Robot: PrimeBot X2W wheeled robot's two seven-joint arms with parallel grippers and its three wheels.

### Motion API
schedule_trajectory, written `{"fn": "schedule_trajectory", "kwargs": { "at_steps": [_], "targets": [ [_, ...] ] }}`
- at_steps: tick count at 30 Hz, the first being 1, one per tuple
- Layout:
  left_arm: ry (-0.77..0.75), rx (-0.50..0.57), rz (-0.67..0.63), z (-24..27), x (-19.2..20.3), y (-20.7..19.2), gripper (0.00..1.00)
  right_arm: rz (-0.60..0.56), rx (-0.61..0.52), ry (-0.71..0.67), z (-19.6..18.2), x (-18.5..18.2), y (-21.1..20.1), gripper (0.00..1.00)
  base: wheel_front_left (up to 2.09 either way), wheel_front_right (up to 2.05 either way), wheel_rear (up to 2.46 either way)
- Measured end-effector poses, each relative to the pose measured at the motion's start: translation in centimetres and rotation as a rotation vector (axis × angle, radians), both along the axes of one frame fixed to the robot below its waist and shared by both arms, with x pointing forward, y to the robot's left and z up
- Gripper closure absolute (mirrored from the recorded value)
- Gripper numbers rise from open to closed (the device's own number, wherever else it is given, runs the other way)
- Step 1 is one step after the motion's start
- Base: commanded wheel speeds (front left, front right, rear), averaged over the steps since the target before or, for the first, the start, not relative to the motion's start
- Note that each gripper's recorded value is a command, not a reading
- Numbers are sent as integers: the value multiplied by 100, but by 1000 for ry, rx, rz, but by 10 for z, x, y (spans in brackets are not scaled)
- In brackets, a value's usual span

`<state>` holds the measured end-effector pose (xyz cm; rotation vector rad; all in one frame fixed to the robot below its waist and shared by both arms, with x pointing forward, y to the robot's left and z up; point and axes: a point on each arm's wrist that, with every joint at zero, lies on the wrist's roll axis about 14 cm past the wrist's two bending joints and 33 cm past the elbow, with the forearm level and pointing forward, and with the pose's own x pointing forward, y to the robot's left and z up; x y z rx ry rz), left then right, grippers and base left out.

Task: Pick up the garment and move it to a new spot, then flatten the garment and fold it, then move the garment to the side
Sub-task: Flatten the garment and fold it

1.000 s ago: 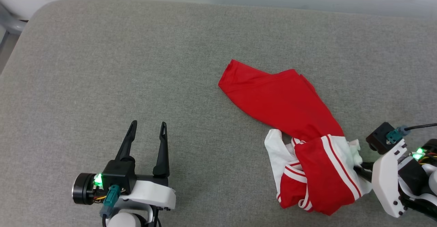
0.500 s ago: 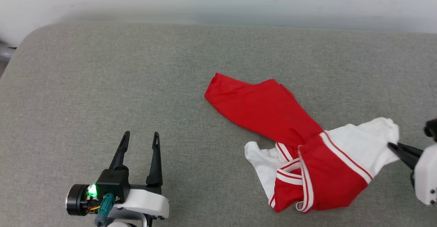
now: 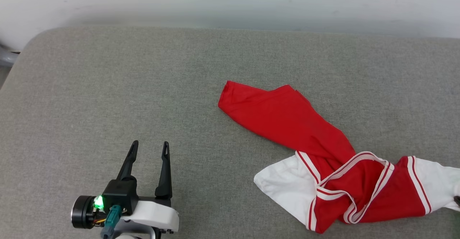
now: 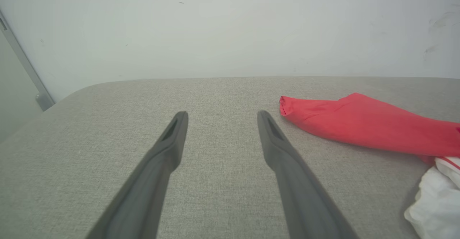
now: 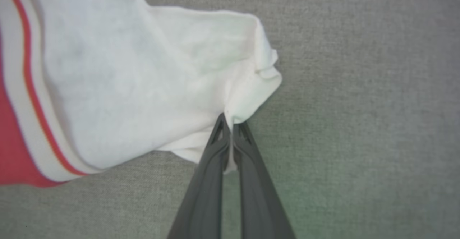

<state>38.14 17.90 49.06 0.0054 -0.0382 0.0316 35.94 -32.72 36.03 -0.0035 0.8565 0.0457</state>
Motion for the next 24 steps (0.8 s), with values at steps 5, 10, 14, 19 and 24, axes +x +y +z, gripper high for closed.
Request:
{"fn": "schedule_trajectory", "kwargs": {
  "at_steps": [5,10,14,19,24],
  "targets": [
    [-1,-1,4,1,-4,1,0,-8,-12,-89,7,5,0,0,0,0,0],
    [-18,-2,-1,7,-8,-1,0,-16,-34,-380,57,45,-2,0,0,0,0],
    [-34,-1,-9,12,-12,-2,0,-13,-47,-582,98,65,3,0,0,0,0],
    [-72,8,-26,25,-14,-5,0,-22,31,-836,154,84,38,0,0,0,0],
    [-97,25,-57,33,-14,-10,0,0,78,-993,184,70,78,0,0,0,0]
  ]
}}
